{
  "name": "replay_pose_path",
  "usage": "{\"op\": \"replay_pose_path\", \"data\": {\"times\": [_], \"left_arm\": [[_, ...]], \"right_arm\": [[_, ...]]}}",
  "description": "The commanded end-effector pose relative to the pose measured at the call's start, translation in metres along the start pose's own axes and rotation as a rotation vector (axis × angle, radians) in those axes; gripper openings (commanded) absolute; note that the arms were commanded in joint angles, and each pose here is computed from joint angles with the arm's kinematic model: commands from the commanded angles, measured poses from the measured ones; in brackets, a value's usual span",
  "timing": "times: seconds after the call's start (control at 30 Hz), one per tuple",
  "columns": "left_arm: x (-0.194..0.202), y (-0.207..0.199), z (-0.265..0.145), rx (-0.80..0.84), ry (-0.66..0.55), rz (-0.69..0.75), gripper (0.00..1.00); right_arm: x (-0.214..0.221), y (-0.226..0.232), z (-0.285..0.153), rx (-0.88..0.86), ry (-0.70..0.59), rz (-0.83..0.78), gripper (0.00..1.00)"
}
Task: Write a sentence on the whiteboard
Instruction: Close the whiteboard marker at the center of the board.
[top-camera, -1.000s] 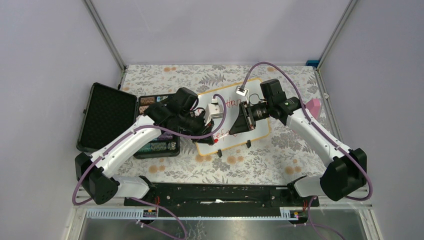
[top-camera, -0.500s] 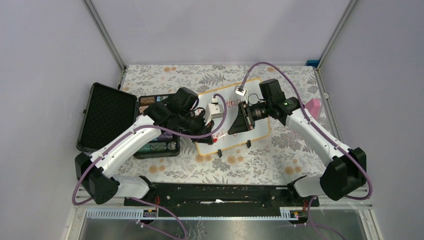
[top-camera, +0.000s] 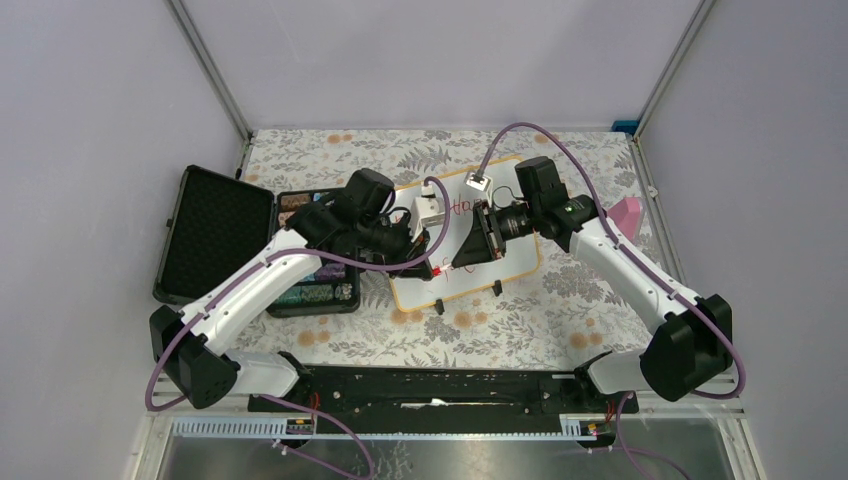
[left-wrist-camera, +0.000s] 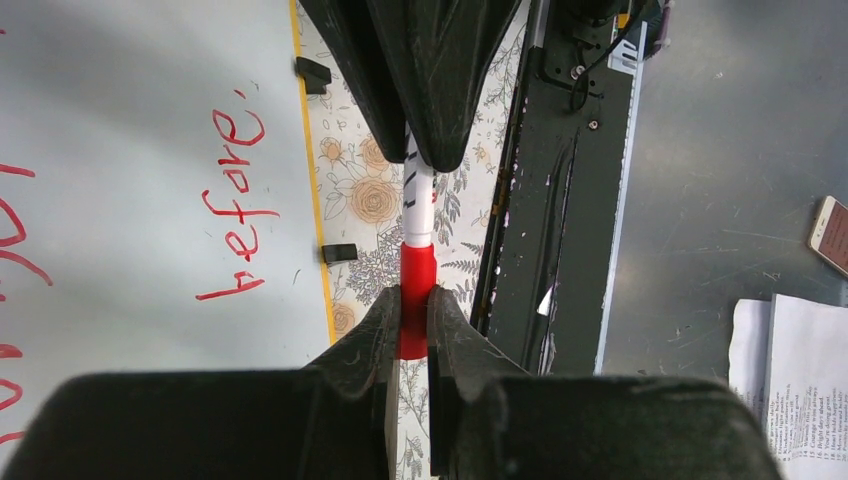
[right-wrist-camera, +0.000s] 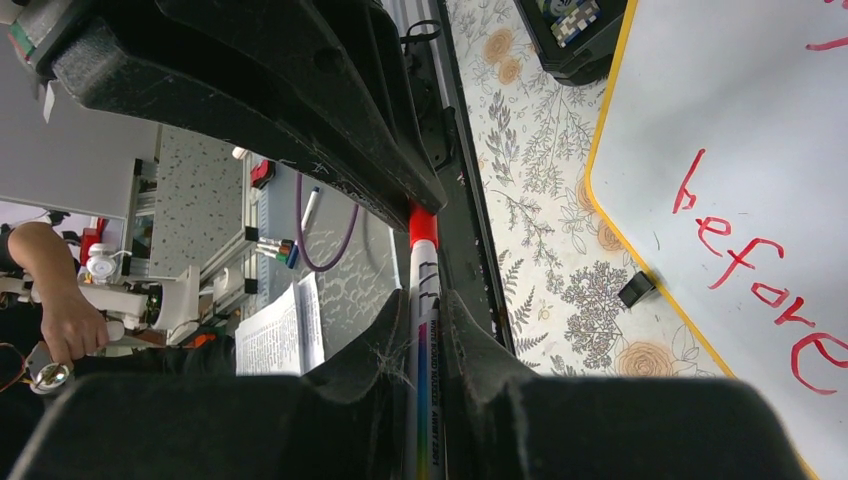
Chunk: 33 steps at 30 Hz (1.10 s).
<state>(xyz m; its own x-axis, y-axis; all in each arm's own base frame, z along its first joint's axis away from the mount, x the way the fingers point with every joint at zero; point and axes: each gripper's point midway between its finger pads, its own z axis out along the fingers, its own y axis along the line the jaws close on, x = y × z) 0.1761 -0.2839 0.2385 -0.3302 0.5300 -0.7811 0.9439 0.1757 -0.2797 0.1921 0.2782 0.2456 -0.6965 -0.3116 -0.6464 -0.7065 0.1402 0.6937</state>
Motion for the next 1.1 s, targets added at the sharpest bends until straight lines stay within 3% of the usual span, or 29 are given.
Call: {"op": "replay_pose_path", "data": {"times": [0.0, 0.43, 0.53, 0.67, 0.83, 0.97, 1.07], "left_arm": [[-0.053, 0.005, -0.015, -0.033, -0.153, 0.113, 0.00], [-0.066, 0.007, -0.010, -0.029, -0.160, 0.129, 0.00], [-0.063, 0.010, -0.015, -0.042, -0.161, 0.103, 0.20], [-0.067, 0.017, -0.038, -0.044, -0.202, 0.055, 0.37], [-0.077, 0.015, -0.070, -0.035, -0.297, 0.024, 0.49], [-0.096, 0.026, -0.102, 0.025, -0.474, -0.133, 0.53], [-0.105, 0.024, -0.116, 0.177, -0.589, -0.279, 0.58]], "right_arm": [[0.003, 0.011, 0.006, -0.056, 0.025, 0.036, 0.00], [0.013, 0.014, 0.022, -0.104, 0.070, 0.070, 0.00], [0.006, 0.017, 0.019, -0.082, 0.049, 0.035, 0.00], [-0.014, 0.009, 0.003, -0.045, -0.012, 0.037, 0.00], [-0.047, 0.006, -0.021, -0.042, -0.121, 0.033, 0.00], [-0.084, 0.019, -0.038, -0.076, -0.241, 0.024, 0.00], [-0.106, 0.030, -0.043, -0.106, -0.312, -0.008, 0.00]]}}
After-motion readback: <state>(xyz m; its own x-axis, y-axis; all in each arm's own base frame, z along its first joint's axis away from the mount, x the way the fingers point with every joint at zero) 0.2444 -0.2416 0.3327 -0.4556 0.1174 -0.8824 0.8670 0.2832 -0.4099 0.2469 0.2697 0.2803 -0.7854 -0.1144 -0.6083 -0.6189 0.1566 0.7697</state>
